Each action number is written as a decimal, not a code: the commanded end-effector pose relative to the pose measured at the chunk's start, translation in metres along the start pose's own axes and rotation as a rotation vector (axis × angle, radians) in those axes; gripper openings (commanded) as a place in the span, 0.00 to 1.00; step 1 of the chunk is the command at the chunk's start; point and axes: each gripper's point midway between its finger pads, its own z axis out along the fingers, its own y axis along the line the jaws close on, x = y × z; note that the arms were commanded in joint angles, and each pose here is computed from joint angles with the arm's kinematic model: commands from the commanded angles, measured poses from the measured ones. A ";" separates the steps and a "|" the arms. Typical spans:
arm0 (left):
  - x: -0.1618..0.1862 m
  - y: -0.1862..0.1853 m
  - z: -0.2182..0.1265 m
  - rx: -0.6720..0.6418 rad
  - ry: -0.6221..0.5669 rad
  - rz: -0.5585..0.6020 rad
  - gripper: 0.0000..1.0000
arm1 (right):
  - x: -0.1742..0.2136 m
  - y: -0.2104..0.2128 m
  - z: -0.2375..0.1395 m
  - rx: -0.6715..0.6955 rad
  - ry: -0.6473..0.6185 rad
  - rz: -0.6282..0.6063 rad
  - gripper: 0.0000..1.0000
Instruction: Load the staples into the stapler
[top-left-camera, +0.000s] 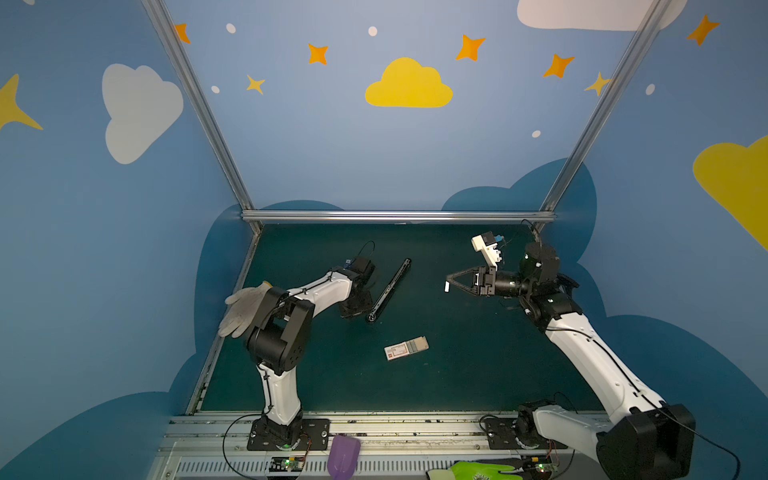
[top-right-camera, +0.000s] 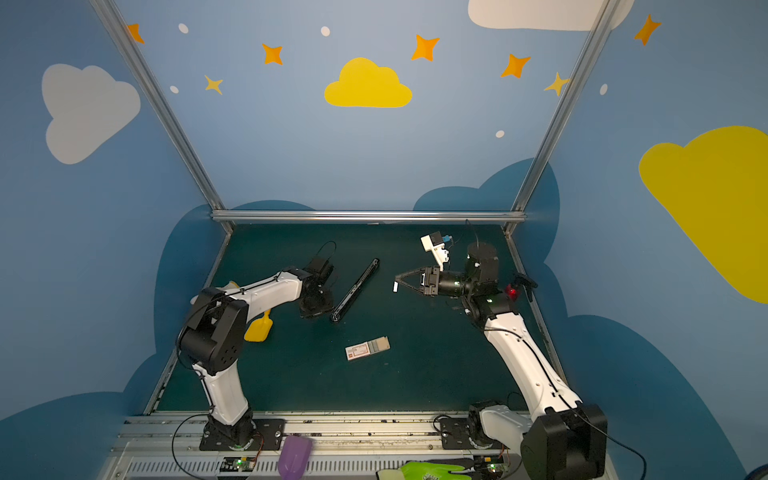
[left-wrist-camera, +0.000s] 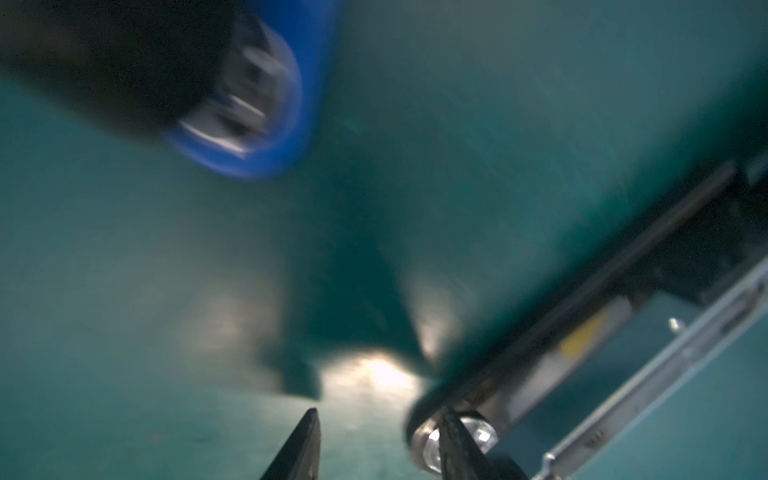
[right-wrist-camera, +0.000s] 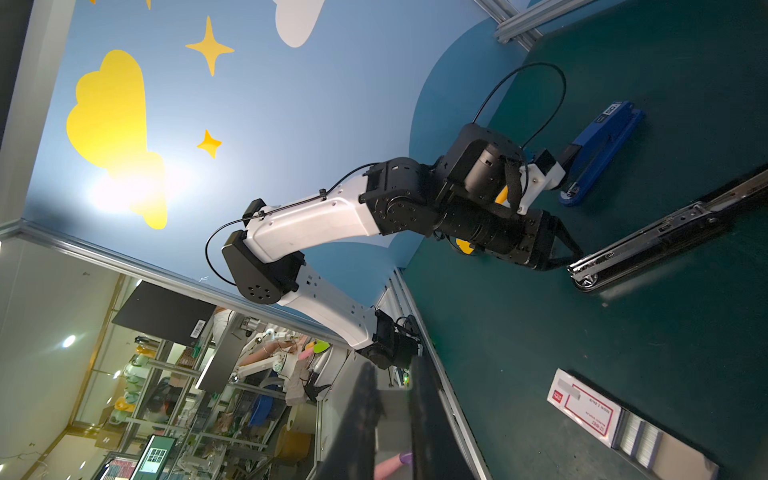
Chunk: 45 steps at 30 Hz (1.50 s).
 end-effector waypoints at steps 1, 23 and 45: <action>0.019 -0.035 0.007 0.100 0.070 0.052 0.45 | -0.002 -0.019 0.002 0.049 -0.002 0.018 0.14; 0.036 -0.019 -0.033 0.218 -0.084 -0.004 0.47 | 0.000 -0.190 0.076 0.759 0.229 0.111 0.15; 0.053 -0.023 -0.092 0.505 -0.198 -0.020 0.53 | 0.008 -0.263 0.148 1.153 0.411 -0.181 0.15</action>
